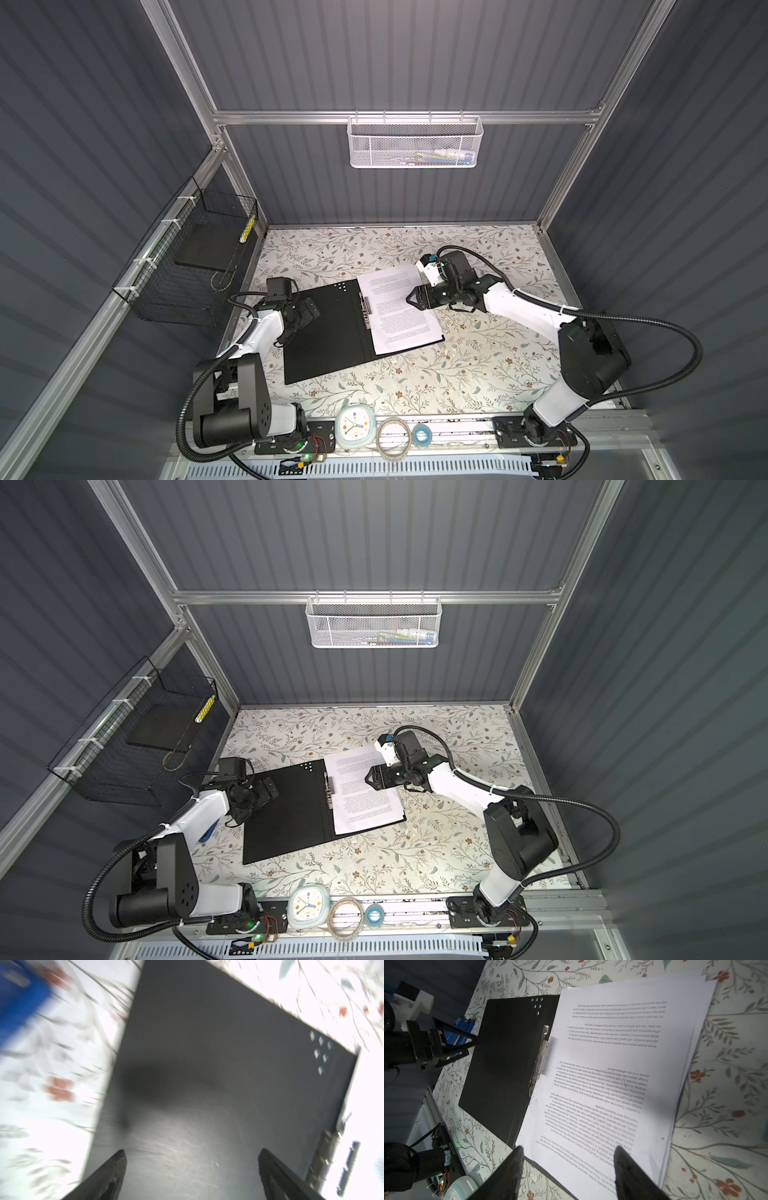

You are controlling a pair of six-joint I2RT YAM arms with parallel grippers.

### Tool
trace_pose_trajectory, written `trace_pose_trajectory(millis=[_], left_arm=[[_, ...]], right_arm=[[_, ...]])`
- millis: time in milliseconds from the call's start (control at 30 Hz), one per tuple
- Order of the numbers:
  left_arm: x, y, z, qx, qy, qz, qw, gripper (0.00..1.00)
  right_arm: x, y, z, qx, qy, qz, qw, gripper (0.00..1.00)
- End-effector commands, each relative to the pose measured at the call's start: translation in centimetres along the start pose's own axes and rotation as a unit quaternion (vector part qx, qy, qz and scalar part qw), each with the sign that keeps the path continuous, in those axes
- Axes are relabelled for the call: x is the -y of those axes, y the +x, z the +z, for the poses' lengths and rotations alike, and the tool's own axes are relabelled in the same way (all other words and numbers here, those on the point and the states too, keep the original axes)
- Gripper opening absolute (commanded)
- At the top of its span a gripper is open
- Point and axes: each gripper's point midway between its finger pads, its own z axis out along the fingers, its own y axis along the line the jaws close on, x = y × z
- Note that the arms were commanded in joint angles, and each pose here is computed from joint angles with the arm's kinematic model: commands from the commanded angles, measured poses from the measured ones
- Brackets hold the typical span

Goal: Put the files into the folder

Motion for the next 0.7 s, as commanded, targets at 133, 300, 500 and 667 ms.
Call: trace_pose_trajectory(millis=[133, 300, 500, 667], left_arm=[[-2.8, 1.6, 1.4, -0.043, -0.079, 0.024, 0.996, 0.99], [-1.0, 3.5, 3.5, -0.081, -0.010, 0.019, 0.997, 1.00], [-0.3, 4.7, 4.0, -0.104, 0.021, 0.027, 0.994, 0.99], [0.3, 6.8, 4.5, -0.135, 0.059, 0.027, 0.989, 0.99]], right_arm=[[-1.9, -1.4, 1.7, -0.002, -0.041, -0.008, 0.999, 0.69], [-1.9, -1.4, 1.6, -0.004, -0.040, -0.014, 0.999, 0.70], [-1.9, -0.9, 1.1, -0.007, -0.034, -0.013, 0.999, 0.70], [-2.0, -1.1, 0.5, 0.000, -0.032, -0.018, 0.999, 0.70]])
